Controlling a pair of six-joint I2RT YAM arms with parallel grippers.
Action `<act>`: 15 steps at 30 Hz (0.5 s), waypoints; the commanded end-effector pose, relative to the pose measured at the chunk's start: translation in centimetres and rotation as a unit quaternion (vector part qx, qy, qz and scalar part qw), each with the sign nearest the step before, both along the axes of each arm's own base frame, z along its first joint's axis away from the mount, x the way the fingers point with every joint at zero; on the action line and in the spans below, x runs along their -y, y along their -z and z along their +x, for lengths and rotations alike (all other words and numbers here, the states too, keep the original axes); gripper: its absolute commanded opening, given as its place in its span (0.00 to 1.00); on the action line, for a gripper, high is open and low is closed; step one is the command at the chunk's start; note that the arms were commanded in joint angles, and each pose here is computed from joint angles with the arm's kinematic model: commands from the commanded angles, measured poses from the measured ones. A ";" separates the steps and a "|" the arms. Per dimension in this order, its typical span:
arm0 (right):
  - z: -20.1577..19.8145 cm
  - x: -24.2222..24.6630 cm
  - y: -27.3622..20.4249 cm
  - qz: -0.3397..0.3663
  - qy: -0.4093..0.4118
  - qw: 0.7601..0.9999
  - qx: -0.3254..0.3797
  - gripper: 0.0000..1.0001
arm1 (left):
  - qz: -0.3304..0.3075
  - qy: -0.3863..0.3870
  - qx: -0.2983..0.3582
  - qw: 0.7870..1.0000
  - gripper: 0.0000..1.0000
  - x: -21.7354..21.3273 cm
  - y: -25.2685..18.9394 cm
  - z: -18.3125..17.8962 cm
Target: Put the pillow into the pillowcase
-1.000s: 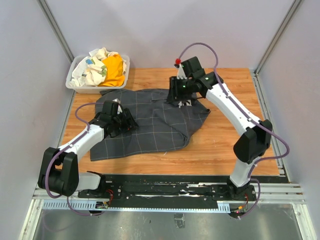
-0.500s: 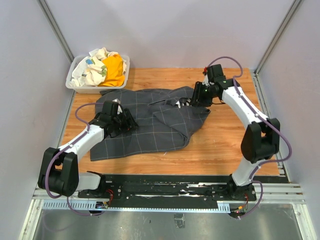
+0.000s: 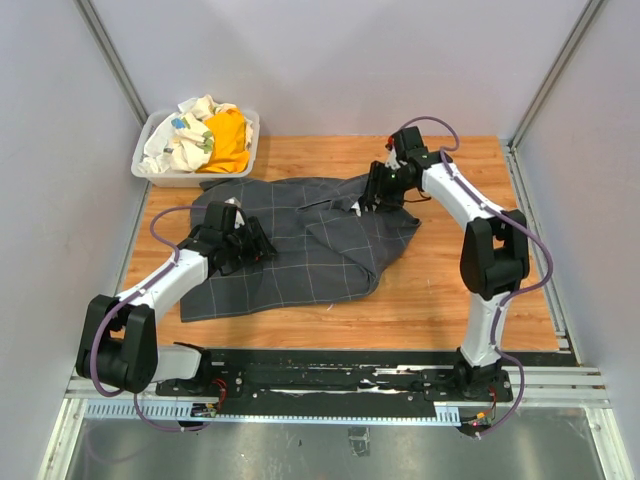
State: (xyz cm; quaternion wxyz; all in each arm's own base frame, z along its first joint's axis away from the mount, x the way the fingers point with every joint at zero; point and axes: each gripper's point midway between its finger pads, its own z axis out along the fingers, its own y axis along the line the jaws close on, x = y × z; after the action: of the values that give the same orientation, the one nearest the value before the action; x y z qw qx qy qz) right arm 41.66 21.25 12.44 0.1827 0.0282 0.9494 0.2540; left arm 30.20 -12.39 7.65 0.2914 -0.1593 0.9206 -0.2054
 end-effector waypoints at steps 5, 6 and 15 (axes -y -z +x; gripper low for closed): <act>-1.5 -0.8 1.9 -0.014 -0.011 0.999 -0.034 0.46 | 0.037 -0.017 -0.042 0.998 0.70 -1.9 2.2 -1.3; -2.0 -0.6 1.9 -0.020 -0.012 0.999 -0.035 0.47 | 0.038 -0.017 -0.042 0.998 0.70 -1.9 2.3 -1.3; -5.6 0.7 1.6 -0.029 -0.019 0.998 -0.043 0.42 | 0.038 -0.017 -0.042 0.998 0.70 -1.9 2.3 -1.3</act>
State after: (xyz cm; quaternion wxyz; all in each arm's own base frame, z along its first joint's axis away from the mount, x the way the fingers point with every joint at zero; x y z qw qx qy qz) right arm 38.45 20.92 10.33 0.1500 0.0269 0.9592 0.2382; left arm 30.19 -12.38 7.63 0.2912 -0.1594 0.9207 -0.2051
